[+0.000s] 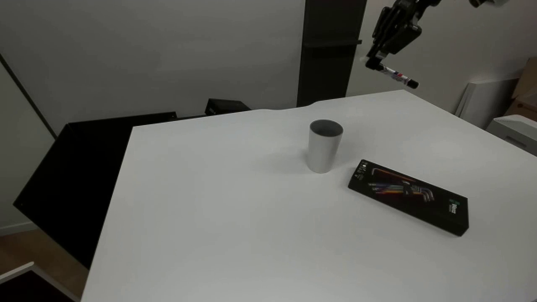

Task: Pick the marker and put it in the cup

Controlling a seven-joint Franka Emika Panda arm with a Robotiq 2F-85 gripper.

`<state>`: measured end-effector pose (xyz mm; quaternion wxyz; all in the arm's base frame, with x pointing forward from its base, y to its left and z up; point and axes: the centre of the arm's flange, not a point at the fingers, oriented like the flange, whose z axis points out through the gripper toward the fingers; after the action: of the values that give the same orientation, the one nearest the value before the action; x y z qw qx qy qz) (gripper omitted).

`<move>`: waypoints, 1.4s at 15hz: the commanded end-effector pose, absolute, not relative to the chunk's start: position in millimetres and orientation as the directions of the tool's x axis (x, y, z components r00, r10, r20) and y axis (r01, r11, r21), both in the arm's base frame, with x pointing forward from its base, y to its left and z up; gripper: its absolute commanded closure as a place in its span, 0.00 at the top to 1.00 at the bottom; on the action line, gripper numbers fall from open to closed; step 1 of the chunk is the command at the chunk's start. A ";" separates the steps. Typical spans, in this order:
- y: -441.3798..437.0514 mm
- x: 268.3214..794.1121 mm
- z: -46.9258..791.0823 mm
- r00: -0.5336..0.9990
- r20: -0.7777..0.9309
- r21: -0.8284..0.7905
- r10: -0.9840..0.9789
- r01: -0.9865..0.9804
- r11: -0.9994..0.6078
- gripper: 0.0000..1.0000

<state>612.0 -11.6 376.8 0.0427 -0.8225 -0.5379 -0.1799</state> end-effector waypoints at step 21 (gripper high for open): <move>-43.1 688.5 315.4 0.118 0.898 -0.065 0.425 0.989 -0.136 0.07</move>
<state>654.7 -50.5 314.7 0.3609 -0.6687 -0.5313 -0.3746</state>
